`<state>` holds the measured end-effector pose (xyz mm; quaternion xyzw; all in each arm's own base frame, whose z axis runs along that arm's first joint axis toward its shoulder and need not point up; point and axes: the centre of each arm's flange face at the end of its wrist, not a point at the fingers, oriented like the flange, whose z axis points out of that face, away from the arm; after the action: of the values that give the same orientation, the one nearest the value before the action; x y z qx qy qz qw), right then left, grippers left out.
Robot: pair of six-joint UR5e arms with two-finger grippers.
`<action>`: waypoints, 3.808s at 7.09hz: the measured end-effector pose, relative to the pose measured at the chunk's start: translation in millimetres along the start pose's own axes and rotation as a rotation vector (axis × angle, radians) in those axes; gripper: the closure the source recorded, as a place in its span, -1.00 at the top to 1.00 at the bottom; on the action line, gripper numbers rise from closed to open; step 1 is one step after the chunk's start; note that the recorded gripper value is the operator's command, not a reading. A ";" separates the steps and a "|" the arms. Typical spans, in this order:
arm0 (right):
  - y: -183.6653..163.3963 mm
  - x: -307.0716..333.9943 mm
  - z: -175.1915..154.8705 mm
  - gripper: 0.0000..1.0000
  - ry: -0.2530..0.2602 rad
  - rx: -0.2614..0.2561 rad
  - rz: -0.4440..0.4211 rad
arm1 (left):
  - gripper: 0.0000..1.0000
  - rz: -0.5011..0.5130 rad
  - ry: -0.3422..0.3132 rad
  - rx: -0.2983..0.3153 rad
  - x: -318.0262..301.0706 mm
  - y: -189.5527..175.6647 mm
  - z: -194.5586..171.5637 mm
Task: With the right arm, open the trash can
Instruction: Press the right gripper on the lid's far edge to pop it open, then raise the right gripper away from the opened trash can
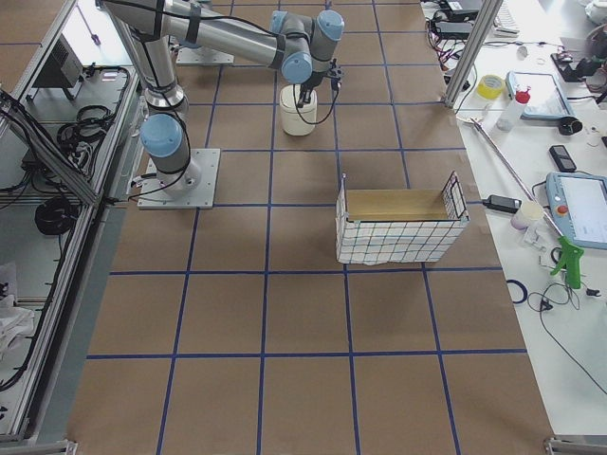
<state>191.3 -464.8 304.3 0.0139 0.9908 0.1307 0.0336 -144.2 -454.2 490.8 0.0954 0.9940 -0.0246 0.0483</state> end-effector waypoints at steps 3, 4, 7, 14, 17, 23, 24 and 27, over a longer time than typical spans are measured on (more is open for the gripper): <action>3.5 -2.3 -32.2 -0.23 -0.006 0.063 0.008 | 1.00 0.000 0.000 0.000 0.0 0.0 0.0; 6.2 -3.1 -47.7 0.50 -0.007 0.093 0.007 | 1.00 0.000 0.000 0.000 0.0 0.0 0.0; 3.2 -0.3 -116.4 1.00 0.031 0.236 0.014 | 1.00 0.000 0.000 0.000 0.0 0.0 0.0; 17.3 42.7 -174.3 1.00 0.130 0.322 0.046 | 1.00 0.000 0.000 0.000 0.0 0.0 0.0; 33.2 41.2 -182.0 1.00 0.105 0.316 0.043 | 1.00 0.000 0.000 0.000 0.0 0.0 0.0; 36.1 39.6 -180.1 1.00 0.095 0.301 0.041 | 1.00 0.000 0.000 0.000 0.0 0.0 0.0; 36.2 39.6 -179.8 1.00 0.095 0.300 0.041 | 1.00 0.000 0.000 0.000 0.0 0.0 0.0; 36.1 39.5 -179.6 1.00 0.094 0.301 0.040 | 1.00 0.000 0.000 0.000 0.0 0.0 0.0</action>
<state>140.0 -474.8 484.3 0.0326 0.9992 -0.0179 -0.0178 -144.2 -454.2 490.8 0.0954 0.9940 -0.0246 0.0483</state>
